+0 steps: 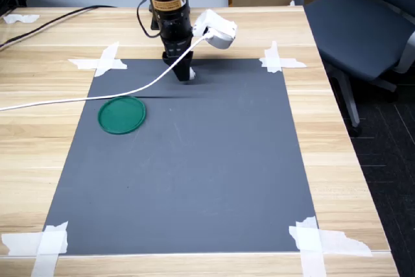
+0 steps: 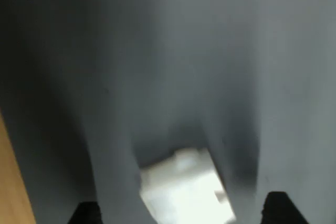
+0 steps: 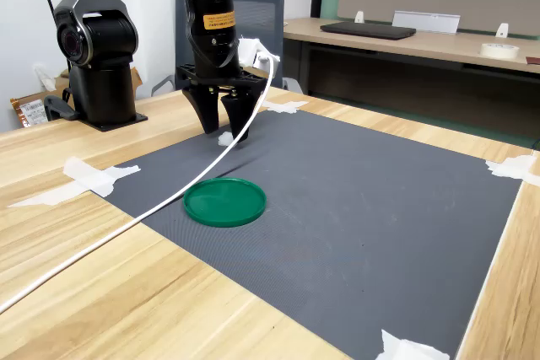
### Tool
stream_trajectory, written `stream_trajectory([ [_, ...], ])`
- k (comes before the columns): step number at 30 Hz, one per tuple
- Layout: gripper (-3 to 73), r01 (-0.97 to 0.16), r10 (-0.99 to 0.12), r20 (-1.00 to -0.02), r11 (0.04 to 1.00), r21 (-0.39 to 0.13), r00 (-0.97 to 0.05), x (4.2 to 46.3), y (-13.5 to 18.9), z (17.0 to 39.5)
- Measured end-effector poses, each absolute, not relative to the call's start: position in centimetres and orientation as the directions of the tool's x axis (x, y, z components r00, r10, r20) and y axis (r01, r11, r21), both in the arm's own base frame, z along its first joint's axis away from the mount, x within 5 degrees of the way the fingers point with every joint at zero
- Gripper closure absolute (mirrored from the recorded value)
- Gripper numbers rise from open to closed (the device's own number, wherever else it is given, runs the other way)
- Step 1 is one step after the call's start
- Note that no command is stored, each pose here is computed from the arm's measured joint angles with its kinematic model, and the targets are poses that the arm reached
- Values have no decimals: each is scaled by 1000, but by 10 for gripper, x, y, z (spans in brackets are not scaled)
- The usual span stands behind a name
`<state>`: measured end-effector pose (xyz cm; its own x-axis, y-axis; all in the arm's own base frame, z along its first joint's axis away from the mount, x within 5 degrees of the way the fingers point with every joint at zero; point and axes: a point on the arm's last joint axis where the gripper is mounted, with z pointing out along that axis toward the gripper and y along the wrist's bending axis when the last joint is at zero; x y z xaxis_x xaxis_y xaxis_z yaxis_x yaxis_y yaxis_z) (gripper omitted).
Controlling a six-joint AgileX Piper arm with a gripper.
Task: Grasp a white terminal and put it in the green lid.
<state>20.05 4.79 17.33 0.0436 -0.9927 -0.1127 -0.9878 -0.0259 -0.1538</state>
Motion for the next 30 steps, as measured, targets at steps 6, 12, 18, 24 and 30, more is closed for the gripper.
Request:
stream_trajectory([
  [6, 105, -986, -989, -132, -40, -159, 62, 201, 50, 173],
  [12, 112, -989, -991, -122, -45, -142, 63, 204, 50, 166],
  [18, 171, -990, -991, -118, -43, -132, 59, 205, 50, 163],
  [24, 345, -989, -992, -120, -26, -147, 44, 206, 50, 164],
  [30, 381, -986, -992, -125, -1, -167, 23, 208, 50, 164],
])
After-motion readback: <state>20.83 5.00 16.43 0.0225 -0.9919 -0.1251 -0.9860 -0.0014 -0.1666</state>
